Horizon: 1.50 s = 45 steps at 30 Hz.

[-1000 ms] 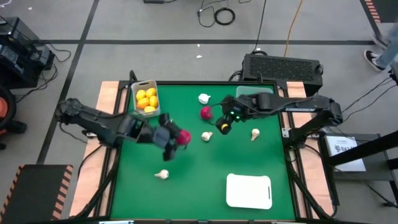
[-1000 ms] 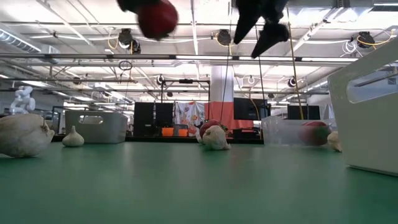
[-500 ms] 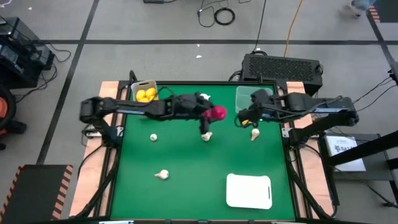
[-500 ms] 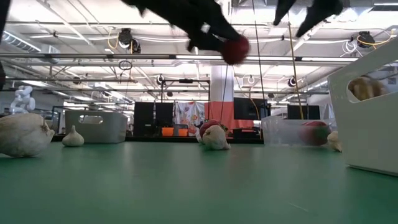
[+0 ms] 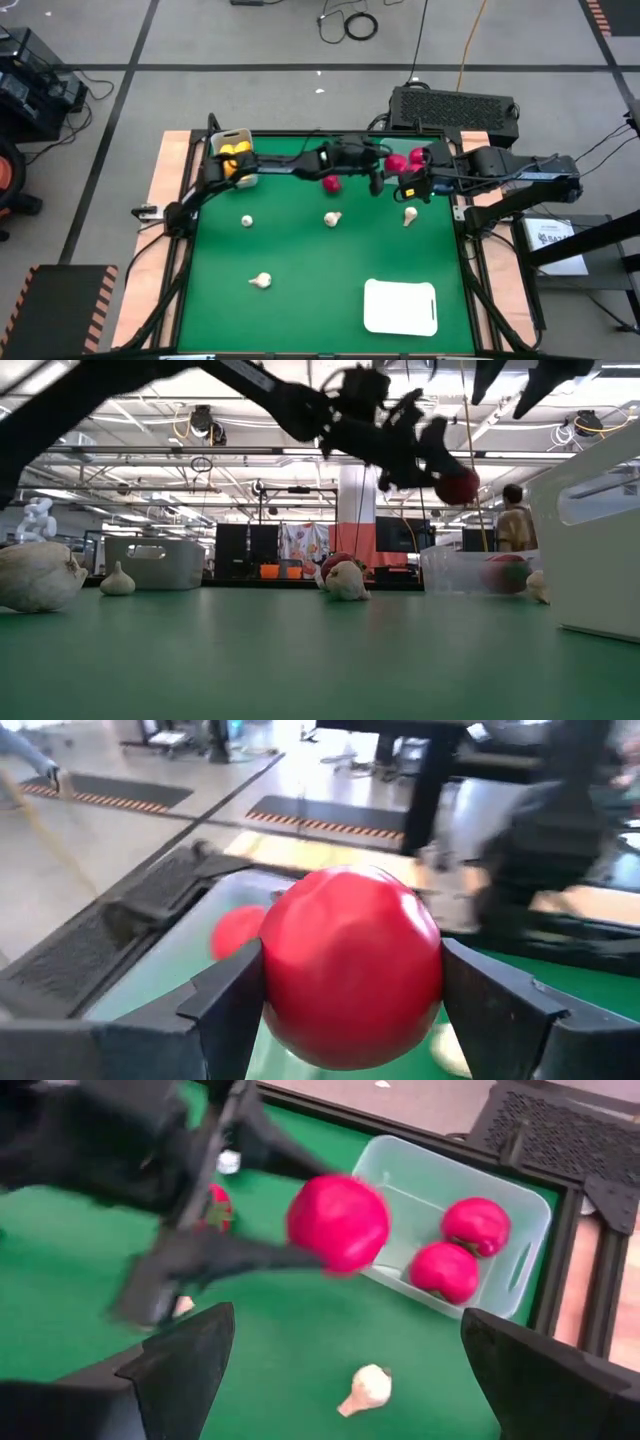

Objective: Sort produce into baskets
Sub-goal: Put the red tomato in the transparent bin

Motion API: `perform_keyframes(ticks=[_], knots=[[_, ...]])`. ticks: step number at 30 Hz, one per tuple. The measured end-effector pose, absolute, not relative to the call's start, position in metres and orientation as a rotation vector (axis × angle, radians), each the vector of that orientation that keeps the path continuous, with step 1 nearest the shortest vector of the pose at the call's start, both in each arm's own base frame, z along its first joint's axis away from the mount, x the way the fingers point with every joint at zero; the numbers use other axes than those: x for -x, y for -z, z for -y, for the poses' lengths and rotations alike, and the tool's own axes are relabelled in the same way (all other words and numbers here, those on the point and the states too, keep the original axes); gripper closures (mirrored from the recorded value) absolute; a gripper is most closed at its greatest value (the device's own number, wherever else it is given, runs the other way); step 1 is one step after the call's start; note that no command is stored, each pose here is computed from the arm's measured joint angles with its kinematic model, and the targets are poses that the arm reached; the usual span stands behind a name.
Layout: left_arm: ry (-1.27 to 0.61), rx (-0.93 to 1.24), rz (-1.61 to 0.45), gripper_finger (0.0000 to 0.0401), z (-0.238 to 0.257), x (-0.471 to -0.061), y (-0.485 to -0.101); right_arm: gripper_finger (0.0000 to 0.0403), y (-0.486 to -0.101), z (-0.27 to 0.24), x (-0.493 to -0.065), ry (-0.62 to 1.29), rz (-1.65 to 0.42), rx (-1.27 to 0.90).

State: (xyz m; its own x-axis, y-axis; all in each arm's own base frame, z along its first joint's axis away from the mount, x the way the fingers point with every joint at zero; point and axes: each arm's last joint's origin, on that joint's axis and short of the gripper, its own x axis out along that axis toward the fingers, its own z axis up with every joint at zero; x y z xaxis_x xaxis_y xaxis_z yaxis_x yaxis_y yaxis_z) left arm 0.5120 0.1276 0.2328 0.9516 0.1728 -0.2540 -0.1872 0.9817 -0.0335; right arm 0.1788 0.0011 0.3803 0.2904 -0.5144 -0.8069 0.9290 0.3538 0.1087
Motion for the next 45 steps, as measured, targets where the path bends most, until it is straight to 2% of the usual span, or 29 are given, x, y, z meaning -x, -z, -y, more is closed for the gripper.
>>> perform_keyframes(ticks=[5, 12, 18, 28, 33, 37, 45], knots=[[-0.250, 0.084, -0.270, 0.0129, -0.157, -0.528, -0.210, 0.0023, -0.380, -0.002, -0.178, 1.054, -0.774, -0.668], [-0.266, 0.140, -0.321, 0.0129, -0.170, -0.533, -0.188, 0.0023, -0.380, -0.001, -0.178, 1.059, -0.771, -0.663], [-0.272, 0.069, -0.308, 0.0128, -0.169, -0.533, -0.192, 0.0023, -0.380, -0.001, -0.178, 1.061, -0.769, -0.665], [-0.284, 0.073, -0.313, 0.0069, -0.173, -0.532, -0.192, 0.0023, -0.380, -0.001, -0.180, 1.053, -0.760, -0.684], [-0.282, 0.075, -0.336, 0.0062, -0.172, -0.530, -0.194, 0.0023, -0.380, -0.001, -0.180, 1.052, -0.761, -0.685], [-0.283, 0.073, -0.379, 0.0061, -0.170, -0.524, -0.212, 0.0023, -0.380, -0.001, -0.180, 1.045, -0.767, -0.682], [-0.256, -0.024, -0.583, 0.0061, -0.157, -0.480, -0.287, 0.0023, -0.382, -0.003, -0.185, 0.976, -0.767, -0.653]])
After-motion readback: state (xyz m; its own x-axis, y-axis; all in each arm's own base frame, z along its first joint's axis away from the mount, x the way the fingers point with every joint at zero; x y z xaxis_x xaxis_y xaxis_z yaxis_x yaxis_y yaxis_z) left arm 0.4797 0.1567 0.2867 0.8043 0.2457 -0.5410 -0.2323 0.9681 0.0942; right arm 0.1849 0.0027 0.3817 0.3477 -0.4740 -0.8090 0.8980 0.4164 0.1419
